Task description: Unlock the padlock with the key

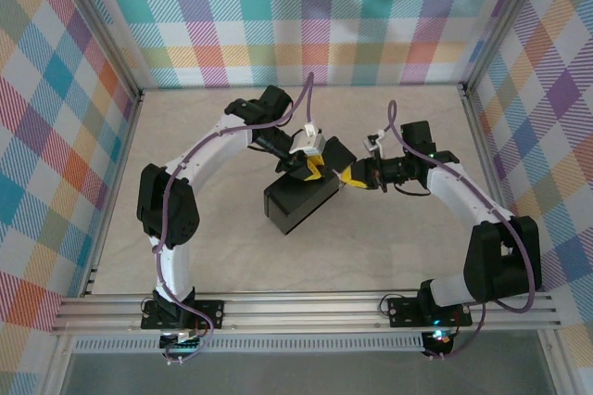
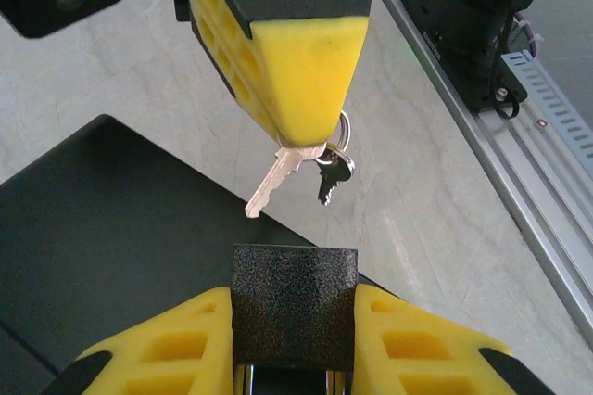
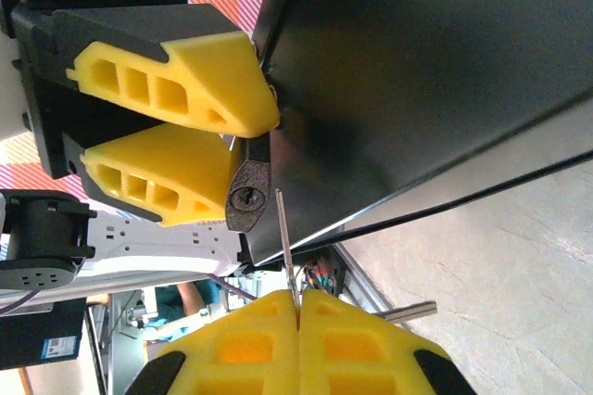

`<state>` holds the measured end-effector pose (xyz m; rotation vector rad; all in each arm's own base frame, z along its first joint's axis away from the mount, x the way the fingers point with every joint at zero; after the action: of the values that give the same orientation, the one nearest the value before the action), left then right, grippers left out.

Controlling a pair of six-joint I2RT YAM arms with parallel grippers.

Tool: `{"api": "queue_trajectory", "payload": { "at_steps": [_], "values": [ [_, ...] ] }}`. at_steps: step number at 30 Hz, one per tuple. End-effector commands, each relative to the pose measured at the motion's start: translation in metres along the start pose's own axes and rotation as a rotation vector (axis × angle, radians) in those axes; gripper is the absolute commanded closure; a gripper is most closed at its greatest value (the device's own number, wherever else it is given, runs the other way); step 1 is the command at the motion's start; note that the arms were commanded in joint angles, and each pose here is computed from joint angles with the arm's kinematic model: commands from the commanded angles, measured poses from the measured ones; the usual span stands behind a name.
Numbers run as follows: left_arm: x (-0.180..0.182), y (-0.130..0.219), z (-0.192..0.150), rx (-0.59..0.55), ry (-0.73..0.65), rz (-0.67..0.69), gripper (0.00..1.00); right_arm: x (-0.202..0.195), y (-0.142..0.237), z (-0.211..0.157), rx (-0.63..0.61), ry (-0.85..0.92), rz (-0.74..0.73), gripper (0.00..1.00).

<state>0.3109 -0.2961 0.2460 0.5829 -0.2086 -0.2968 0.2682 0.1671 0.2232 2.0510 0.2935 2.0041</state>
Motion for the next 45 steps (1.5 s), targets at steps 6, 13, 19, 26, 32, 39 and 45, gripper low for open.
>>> {"api": "queue_trajectory", "payload": {
  "at_steps": [6,13,19,26,32,39,45],
  "values": [
    [-0.008,0.018,0.028,-0.092,-0.104,0.03,0.76,0.017,-0.001,-0.01,0.062,0.056,0.094,0.99],
    [-0.009,0.018,0.028,-0.094,-0.115,0.038,0.76,0.017,-0.007,-0.009,0.086,0.045,0.075,0.99],
    [-0.009,0.018,0.027,-0.093,-0.119,0.041,0.76,0.013,-0.011,-0.01,0.102,0.03,0.057,0.99],
    [-0.008,0.017,0.027,-0.096,-0.116,0.04,0.76,0.007,-0.012,-0.01,0.1,0.021,0.042,0.99],
    [-0.01,0.016,0.026,-0.1,-0.112,0.032,0.76,0.006,-0.013,-0.008,0.09,0.017,0.03,1.0],
    [-0.012,0.016,0.025,-0.105,-0.113,0.031,0.76,0.004,-0.014,-0.004,0.09,0.011,0.021,1.0],
    [-0.013,0.017,0.027,-0.109,-0.124,0.031,0.76,0.009,-0.013,-0.004,0.095,0.023,0.036,1.0]
  ]
}}
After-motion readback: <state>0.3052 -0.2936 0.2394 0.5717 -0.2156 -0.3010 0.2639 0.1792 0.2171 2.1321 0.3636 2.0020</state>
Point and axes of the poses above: each hand's point on the last joint's axis, 136 mm out from that joint toward the fingers, its own y axis back along the fingers, its own x axis along the line the jaws close on, z = x × y, the point moved 5 cm from there along y, back along the fingers, and after that the axes turned 9 degrees about -y, right-handed, at the moved point
